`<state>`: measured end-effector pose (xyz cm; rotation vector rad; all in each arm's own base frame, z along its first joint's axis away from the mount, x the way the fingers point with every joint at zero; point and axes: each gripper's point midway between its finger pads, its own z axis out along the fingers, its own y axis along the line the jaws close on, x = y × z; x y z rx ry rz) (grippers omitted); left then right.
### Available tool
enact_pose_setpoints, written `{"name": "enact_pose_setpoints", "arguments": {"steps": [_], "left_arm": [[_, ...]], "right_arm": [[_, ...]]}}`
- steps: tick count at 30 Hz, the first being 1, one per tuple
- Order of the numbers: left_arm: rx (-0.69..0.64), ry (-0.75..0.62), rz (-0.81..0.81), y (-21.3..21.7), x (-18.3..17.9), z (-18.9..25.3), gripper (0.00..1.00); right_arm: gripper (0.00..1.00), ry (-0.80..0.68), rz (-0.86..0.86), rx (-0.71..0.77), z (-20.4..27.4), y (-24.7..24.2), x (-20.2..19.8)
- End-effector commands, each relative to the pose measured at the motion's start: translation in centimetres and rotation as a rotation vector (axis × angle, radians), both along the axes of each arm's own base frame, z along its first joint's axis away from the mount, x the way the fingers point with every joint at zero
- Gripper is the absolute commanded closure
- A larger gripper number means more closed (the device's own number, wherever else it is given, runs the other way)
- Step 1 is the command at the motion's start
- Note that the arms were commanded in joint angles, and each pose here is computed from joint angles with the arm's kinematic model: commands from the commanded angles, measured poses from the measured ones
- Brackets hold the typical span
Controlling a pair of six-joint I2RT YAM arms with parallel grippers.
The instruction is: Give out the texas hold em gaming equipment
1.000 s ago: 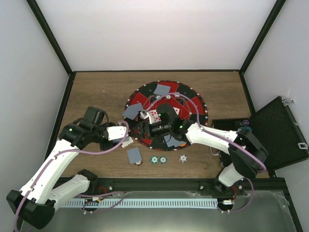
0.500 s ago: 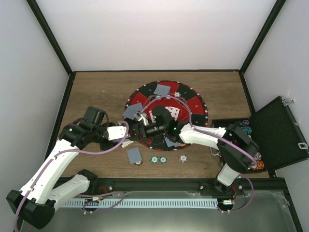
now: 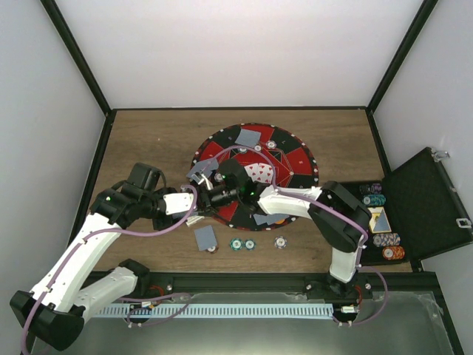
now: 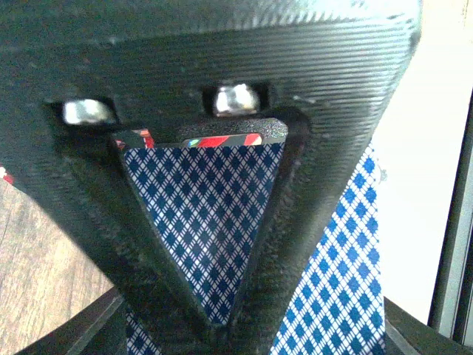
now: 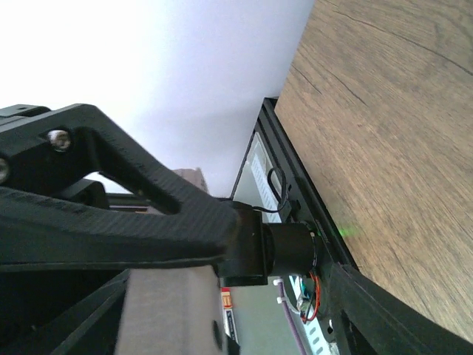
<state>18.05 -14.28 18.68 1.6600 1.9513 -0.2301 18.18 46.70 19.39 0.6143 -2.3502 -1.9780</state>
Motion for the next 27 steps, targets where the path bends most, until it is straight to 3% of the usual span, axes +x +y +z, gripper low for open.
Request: {"name": "enact_pose_setpoints", "arguments": {"steps": [1, 10, 21, 27], "left_arm": [[-0.034, -0.037, -0.005, -0.3, 0.2, 1.4, 0.95], [-0.037, -0.035, -0.008, -0.4, 0.2, 1.5, 0.95], [-0.033, -0.041, -0.007, -0.4, 0.3, 1.5, 0.95], [-0.034, -0.035, -0.008, -0.4, 0.2, 1.3, 0.95]], "right_arm": [[0.35, -0.001, 0.014, 0.006, 0.2, 0.0, 0.2], [0.43, -0.002, -0.061, -0.085, -2.2, -3.3, 1.7], [0.54, -0.022, -0.087, -0.076, -1.0, -4.7, 2.1], [0.68, -0.043, -0.099, -0.063, 0.5, -5.3, 2.2]]}}
